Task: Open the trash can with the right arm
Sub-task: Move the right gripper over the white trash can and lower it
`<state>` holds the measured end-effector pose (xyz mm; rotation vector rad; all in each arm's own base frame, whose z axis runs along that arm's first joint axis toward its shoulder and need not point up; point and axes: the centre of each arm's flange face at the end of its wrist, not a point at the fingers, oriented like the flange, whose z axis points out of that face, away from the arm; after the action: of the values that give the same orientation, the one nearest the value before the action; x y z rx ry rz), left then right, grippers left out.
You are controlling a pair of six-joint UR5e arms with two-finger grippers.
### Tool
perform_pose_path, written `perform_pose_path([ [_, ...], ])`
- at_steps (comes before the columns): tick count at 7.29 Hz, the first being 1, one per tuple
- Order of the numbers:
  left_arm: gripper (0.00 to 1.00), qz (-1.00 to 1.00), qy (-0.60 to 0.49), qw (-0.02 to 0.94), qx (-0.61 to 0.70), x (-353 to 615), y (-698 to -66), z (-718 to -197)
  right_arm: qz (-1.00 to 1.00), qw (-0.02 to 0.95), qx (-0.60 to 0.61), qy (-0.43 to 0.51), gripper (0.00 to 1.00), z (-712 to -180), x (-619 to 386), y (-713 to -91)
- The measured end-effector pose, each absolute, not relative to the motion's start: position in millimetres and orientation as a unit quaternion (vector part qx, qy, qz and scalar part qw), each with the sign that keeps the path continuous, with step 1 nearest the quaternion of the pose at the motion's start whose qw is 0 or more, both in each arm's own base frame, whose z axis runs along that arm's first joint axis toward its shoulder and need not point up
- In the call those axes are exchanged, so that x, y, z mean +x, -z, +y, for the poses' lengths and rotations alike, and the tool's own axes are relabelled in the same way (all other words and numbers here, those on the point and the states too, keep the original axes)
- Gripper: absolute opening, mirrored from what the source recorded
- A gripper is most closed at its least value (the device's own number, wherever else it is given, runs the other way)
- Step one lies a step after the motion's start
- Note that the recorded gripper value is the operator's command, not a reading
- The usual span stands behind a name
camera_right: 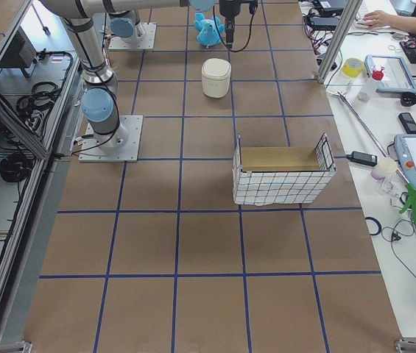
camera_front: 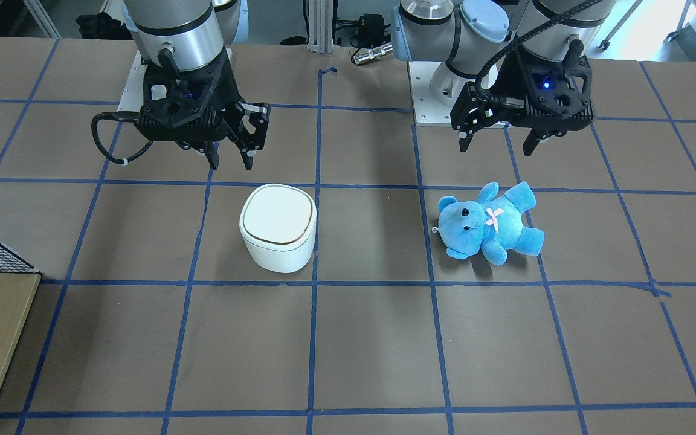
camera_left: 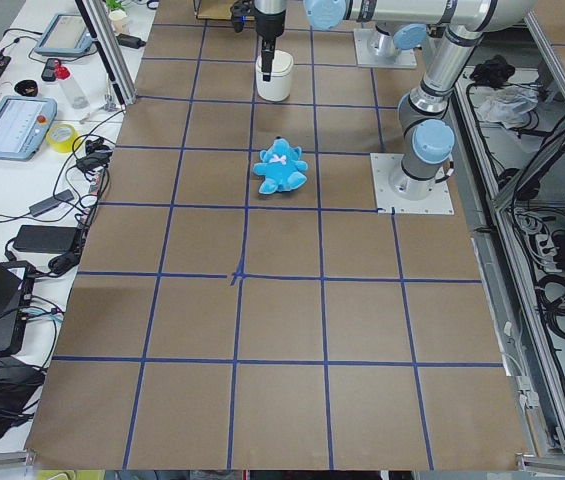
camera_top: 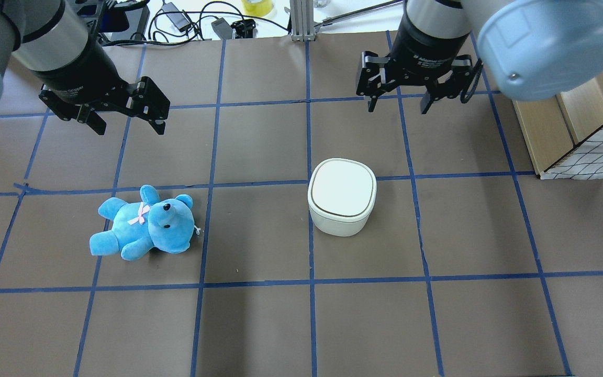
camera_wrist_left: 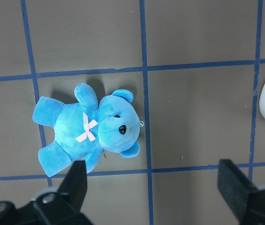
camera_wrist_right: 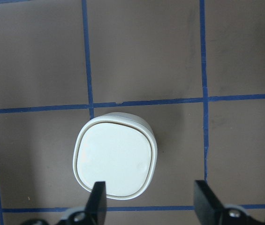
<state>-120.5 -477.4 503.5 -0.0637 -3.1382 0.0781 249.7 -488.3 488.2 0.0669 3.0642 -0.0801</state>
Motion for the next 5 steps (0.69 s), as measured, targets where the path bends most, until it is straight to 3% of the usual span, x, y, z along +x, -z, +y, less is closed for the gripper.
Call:
perform_pose_path([
  [5, 1.00, -0.999, -0.025, 0.001, -0.021, -120.5, -503.5, -477.4, 0.999, 0.031, 0.018, 0.010, 0.00, -503.1, 258.8, -404.7],
])
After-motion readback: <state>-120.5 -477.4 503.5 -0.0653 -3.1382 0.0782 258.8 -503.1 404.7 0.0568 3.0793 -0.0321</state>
